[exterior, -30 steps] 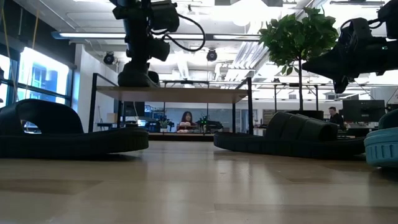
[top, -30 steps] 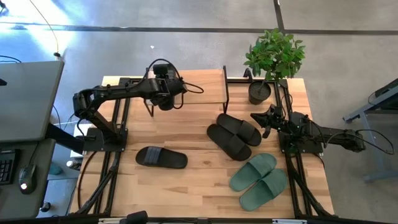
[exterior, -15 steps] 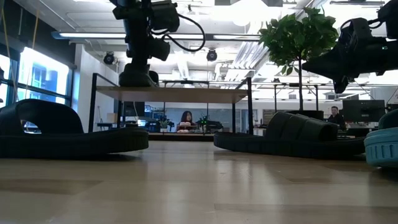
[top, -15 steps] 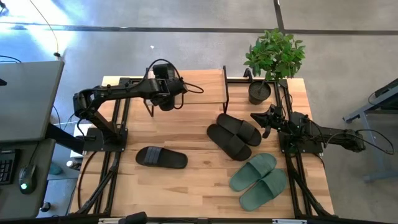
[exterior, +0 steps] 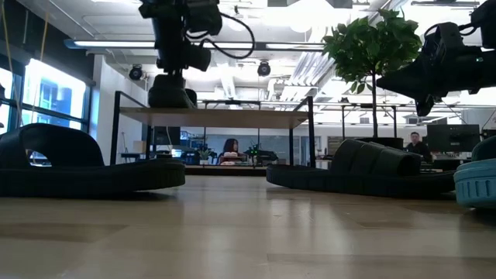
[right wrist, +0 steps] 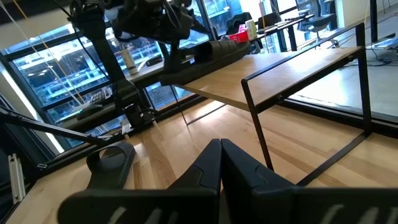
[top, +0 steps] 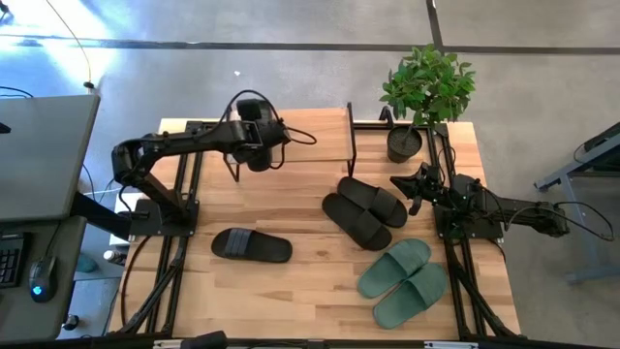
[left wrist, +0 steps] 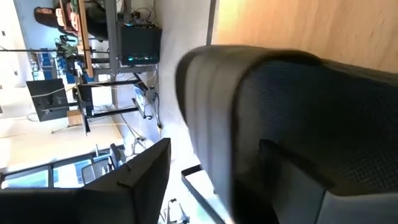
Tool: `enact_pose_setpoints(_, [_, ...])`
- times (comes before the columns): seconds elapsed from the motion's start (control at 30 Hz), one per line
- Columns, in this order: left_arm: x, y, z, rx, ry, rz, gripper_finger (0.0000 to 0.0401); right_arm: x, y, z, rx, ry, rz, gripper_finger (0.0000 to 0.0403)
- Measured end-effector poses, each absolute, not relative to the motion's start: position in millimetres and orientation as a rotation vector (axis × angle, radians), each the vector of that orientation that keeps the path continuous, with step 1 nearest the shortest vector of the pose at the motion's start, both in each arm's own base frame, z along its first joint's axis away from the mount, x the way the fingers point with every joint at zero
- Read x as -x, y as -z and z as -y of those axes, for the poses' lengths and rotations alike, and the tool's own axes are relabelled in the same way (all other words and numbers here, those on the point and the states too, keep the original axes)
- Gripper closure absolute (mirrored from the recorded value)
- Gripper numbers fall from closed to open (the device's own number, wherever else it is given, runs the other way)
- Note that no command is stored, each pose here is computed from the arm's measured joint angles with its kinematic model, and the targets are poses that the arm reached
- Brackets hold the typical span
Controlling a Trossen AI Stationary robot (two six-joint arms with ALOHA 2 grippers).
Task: Pick and place slides into the shelf
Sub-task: Put the bottom slide on the shelf
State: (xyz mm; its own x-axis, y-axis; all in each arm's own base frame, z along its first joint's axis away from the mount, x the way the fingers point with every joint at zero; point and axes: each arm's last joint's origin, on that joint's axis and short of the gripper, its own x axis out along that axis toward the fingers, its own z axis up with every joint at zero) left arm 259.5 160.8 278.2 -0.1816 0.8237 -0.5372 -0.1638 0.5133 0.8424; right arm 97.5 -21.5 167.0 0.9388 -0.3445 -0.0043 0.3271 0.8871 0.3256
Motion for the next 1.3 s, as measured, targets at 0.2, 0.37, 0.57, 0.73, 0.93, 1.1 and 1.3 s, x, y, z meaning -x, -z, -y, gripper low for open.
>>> enact_pose_setpoints(0.2, [-261.8, -303.8, -160.5, -0.555, -0.929, -1.464, 0.0147, -97.5, -166.9, 21.6, -0.329, 0.349, 0.054, 0.0402])
enact_pose_setpoints(0.37, [-259.7, -326.2, -156.4, -0.475, -0.804, -1.452, 0.0147, -97.5, -167.0, 21.5, -0.329, 0.349, 0.054, 0.0402])
enact_pose_setpoints(0.57, [-249.2, -369.9, -145.0, -0.189, -0.731, -1.352, 0.0163, -97.5, -166.9, 21.6, -0.332, 0.349, 0.055, 0.0402])
enact_pose_setpoints(0.73, [-244.0, -416.2, -128.1, 0.216, -0.464, -1.108, 0.0181, -97.5, -166.9, 21.5, -0.337, 0.346, 0.055, 0.0402])
enact_pose_setpoints(0.93, [-245.9, -460.2, -98.9, 0.53, 0.097, -0.818, 0.0208, -97.5, -166.9, 21.4, -0.337, 0.345, 0.054, 0.0402])
enact_pose_setpoints(1.1, [-257.4, -479.9, -60.1, 0.58, 0.259, -0.747, 0.0233, -97.5, -166.9, 21.4, -0.337, 0.345, 0.054, 0.0402])
enact_pose_setpoints(1.3, [-274.6, -483.9, -11.4, 0.66, 0.094, -0.735, 0.0256, -97.5, -166.9, 21.4, -0.337, 0.345, 0.054, 0.0402])
